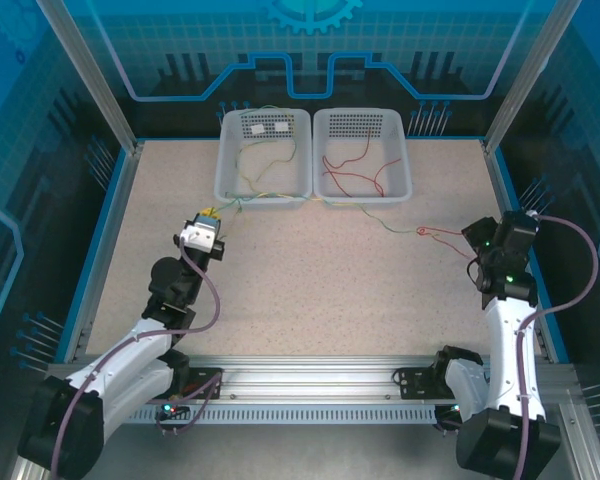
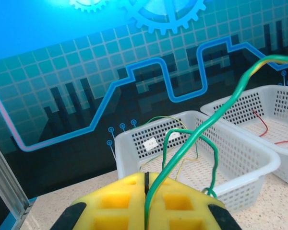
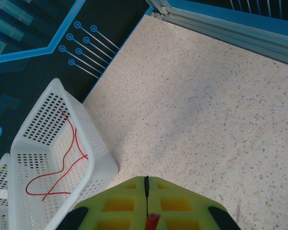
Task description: Untangle the cables
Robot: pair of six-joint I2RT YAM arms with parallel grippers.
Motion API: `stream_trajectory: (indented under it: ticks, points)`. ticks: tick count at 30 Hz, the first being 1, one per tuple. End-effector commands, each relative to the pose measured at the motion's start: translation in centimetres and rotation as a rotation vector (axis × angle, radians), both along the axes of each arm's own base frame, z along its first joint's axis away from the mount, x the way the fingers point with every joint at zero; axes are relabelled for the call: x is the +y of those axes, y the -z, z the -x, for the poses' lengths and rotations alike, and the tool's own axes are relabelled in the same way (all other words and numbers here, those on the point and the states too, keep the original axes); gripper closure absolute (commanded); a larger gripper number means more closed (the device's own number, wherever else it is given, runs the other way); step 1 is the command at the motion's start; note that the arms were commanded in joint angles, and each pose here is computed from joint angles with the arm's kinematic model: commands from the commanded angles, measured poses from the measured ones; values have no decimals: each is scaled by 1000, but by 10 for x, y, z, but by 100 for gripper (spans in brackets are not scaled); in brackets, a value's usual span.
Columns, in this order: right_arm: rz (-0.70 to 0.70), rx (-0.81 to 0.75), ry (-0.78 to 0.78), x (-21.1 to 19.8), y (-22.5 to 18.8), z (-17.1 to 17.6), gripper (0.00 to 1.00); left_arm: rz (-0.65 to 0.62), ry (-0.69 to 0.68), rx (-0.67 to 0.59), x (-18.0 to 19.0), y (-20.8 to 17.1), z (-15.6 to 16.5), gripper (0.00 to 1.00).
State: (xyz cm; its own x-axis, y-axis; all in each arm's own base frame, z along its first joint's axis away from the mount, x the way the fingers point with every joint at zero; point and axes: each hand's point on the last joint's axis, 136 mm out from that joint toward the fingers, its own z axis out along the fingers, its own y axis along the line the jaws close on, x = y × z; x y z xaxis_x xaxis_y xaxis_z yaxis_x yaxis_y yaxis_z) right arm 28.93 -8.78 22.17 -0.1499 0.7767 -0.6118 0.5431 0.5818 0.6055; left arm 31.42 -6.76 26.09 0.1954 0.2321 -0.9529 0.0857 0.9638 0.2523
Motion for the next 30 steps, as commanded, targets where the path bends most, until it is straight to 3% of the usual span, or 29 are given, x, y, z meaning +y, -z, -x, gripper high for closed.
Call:
stream_trajectory:
  ticks: [1,5,12,16,23,30]
  points:
    - [5,38,100,-18,10,14,100,72,-82,-76,22,-14,6,100]
    - [7,59,147,-25,12,21,100,74,-93,-64,24,-13,5,100]
    - [13,112,333,-50,18,55,100,104,-239,-125,56,-21,15,100]
    - [-1,128,338,-54,22,56,100,115,-259,-133,64,-22,16,100]
    - [-54,-22,146,-28,14,21,100,128,-24,-77,23,-24,7,100]
    - [33,-234,-257,38,-40,-24,100,212,245,-38,-18,-39,15,100]
